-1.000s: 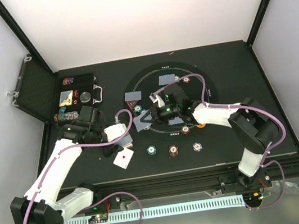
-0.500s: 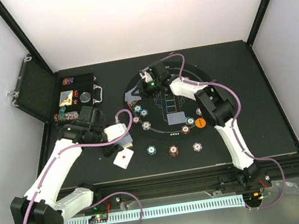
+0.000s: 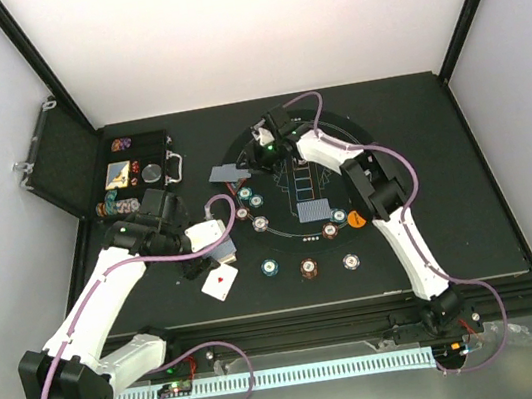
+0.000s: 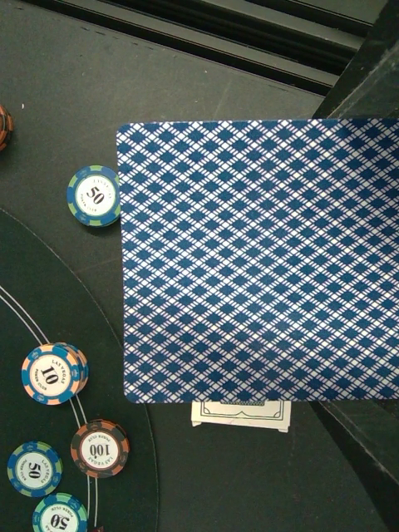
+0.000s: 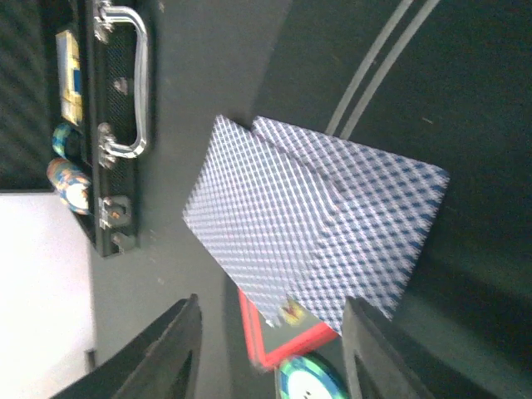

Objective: Distribute texas hold em gaming equipment

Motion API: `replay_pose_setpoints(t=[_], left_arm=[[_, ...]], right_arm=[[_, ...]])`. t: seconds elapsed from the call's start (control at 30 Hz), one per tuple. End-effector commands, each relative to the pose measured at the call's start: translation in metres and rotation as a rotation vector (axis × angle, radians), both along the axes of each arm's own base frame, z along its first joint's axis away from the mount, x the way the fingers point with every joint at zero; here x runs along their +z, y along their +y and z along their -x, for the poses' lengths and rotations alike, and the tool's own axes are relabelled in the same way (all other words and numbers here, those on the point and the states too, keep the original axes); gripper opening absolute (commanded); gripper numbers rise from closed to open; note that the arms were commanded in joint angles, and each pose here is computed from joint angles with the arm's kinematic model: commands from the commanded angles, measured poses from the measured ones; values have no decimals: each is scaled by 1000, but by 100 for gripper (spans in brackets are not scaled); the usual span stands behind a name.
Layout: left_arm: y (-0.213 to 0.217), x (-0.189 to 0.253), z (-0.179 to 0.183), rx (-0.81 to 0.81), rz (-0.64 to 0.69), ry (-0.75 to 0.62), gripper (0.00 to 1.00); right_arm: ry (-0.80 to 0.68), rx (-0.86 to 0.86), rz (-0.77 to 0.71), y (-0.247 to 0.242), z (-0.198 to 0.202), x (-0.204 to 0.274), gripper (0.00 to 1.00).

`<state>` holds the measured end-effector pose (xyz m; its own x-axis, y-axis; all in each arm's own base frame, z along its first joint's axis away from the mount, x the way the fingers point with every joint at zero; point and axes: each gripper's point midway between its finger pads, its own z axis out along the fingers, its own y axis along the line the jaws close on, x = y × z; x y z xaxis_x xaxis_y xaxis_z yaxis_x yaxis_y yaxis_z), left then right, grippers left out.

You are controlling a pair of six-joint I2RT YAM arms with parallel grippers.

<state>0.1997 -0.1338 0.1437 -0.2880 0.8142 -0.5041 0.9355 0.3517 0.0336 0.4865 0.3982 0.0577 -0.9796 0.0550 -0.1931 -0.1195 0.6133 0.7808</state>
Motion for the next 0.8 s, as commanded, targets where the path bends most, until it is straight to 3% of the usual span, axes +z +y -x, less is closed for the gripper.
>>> replay_pose_setpoints(t=[0.0, 0.17, 0.47, 0.6, 0.77], left_arm=[[-4, 11, -3, -3, 36, -33, 2], [-4, 14, -4, -1, 42, -43, 2], [-3, 12, -5, 2, 35, -44, 2], [-6, 15, -7, 3, 47, -43, 2], [-7, 17, -8, 4, 55, -40, 2]], right_arm=[[-51, -12, 108, -33, 5, 23, 54], [-96, -10, 165, -55, 26, 45, 65], [-127, 92, -168, -37, 143, 113, 89], [-104, 181, -267, -15, 201, 125, 93], [-71, 238, -336, 2, 246, 128, 93]])
